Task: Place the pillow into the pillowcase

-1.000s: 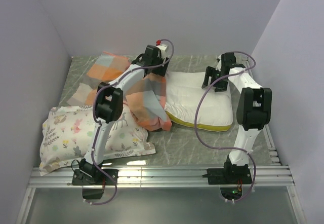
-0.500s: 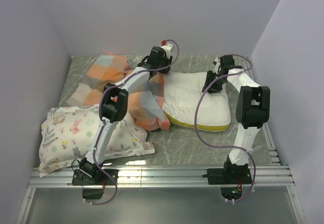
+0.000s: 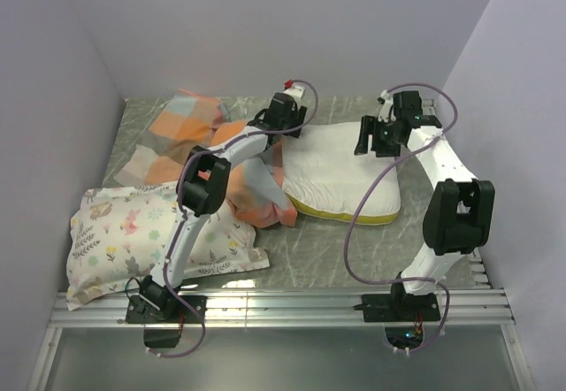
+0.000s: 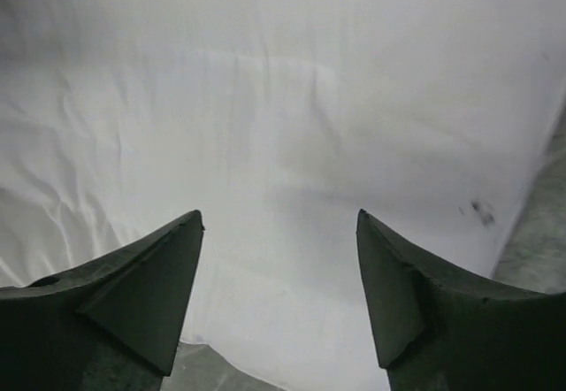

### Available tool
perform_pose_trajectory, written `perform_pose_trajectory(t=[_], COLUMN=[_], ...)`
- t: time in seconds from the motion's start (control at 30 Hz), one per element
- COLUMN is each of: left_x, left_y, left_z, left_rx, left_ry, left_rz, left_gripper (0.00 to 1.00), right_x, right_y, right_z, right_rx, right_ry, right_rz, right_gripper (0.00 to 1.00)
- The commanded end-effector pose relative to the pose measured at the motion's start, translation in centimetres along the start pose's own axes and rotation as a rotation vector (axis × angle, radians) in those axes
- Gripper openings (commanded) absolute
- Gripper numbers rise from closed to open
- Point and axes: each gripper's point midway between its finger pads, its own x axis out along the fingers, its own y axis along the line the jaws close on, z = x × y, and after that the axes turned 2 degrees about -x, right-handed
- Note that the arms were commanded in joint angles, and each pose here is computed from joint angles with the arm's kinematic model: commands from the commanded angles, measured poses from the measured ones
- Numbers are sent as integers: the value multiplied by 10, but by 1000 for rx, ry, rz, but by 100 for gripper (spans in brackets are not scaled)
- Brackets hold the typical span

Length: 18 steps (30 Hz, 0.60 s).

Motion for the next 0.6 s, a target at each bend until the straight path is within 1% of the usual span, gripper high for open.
perform_pose_trajectory(t=[0.0, 0.13, 0.3, 0.33, 0.43, 0.47, 0.57], left_x=[-23, -25, -37, -40, -38, -37, -25], left_y=[52, 53, 53, 56, 70, 76, 83], left_z=[51, 55, 72, 75, 73, 72, 55], left_rx=[2, 17, 22, 52, 53, 59, 69], left_ry=[-96, -111, -153, -158, -148, -139, -82], left_rz=[133, 122, 114, 125, 158, 171, 180], left_gripper=[69, 70, 71, 71, 72, 72, 70], right_x=[-6, 27, 55, 62, 72, 73, 75], right_y=[-32, -49, -64, -67, -67, -66, -64], right_z=[3, -14, -17, -19, -23, -24, -33], right_rx=[36, 114, 170, 179, 191, 190, 182], right_ry=[-28, 64, 105, 111, 139, 145, 172], right_rz=[-120, -127, -154, -158, -142, -134, -114], right_gripper=[82, 83, 85, 85, 85, 84, 78])
